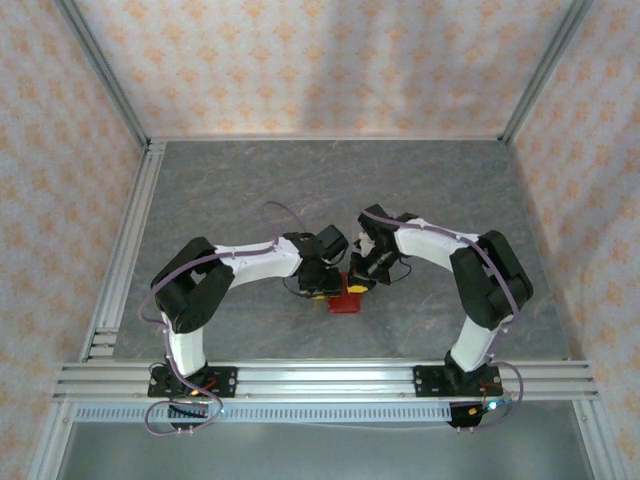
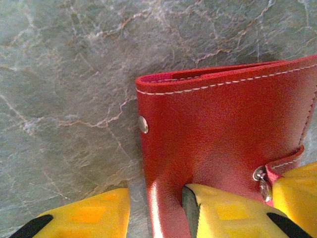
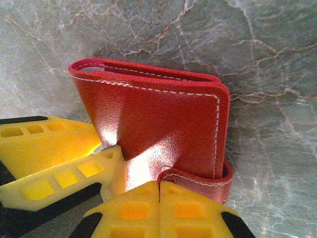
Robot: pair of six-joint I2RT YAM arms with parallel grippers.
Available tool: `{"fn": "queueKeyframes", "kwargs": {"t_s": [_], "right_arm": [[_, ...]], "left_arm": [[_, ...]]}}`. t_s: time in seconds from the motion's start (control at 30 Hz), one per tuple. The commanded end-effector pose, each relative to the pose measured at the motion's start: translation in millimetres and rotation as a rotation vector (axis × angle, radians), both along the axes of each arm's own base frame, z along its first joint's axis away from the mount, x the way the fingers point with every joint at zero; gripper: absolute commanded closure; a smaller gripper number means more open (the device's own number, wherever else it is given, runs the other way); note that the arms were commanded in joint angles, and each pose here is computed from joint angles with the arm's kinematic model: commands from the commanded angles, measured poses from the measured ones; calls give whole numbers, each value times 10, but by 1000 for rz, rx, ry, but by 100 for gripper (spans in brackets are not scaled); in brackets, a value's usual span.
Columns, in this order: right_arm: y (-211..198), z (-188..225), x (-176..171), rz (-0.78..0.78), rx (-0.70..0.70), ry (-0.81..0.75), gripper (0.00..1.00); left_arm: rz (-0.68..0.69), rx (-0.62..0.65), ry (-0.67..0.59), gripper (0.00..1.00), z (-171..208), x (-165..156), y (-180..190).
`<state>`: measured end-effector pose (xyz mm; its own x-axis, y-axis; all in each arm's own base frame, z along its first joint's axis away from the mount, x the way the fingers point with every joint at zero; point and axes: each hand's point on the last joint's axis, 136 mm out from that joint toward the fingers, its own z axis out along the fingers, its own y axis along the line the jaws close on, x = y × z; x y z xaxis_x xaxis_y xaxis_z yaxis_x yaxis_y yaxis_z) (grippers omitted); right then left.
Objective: Put the credit cards into the card holder
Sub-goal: Close the button on the card holder.
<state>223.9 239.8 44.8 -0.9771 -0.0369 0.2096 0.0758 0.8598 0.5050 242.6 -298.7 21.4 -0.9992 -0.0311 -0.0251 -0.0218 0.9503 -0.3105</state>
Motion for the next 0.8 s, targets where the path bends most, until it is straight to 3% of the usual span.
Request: {"fn": "queueKeyframes", "kwargs": {"t_s": [0.0,0.77], "right_arm": [[-62,-29,45,-3,-42,-3,100],[-89,-179,99,-32,-99,9,100]], "left_arm": [[-6,56,38,63,-192,-145,95],[-4,56,37,63,-201,-147,102]]}}
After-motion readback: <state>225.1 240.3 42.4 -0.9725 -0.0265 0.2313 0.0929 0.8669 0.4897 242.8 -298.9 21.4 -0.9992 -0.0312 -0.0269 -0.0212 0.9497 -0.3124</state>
